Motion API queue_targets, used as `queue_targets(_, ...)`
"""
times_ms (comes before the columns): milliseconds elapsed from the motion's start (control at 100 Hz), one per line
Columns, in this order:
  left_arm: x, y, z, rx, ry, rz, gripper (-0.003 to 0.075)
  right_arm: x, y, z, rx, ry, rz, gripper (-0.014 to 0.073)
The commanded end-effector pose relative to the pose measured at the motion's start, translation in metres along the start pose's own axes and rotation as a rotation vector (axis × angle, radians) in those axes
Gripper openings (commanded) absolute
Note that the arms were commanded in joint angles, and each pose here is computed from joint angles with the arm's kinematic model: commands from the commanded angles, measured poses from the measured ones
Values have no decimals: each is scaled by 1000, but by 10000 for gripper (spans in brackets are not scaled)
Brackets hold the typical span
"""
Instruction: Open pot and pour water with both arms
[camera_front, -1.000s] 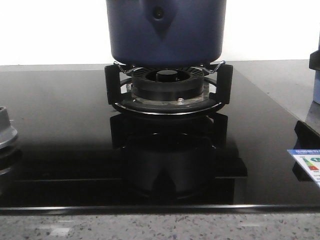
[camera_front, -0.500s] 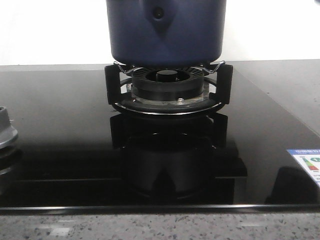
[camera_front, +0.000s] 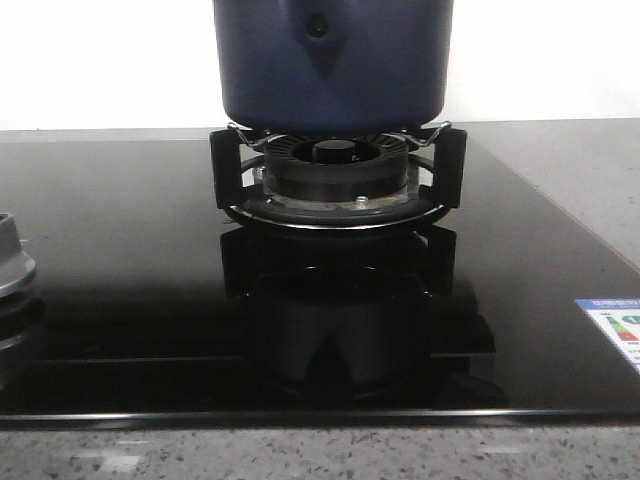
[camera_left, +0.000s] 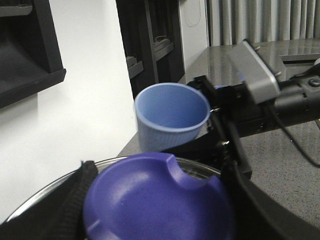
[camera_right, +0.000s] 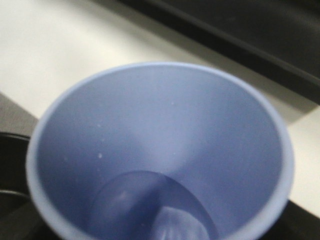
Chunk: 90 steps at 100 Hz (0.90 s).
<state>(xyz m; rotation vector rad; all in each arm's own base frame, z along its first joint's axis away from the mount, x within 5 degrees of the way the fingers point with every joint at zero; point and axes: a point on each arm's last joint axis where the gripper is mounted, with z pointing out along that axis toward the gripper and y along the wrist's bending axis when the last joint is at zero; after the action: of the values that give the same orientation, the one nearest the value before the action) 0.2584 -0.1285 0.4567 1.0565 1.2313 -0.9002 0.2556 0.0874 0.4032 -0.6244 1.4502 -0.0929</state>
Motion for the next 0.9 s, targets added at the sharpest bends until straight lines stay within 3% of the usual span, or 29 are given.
queue_targets(0, -34, -14, -9, 0, -129, 18, 260, -29, -3, 2, 0, -123, -77, 258)
queue_targets(720, -39, -18, -12, 1, -134, 17, 261, -20, 15, 54, -86, -75, -735, 258)
queue_targets(890, -39, -18, -12, 1, -134, 17, 261, -19, 15, 55, -84, -64, -754, 258)
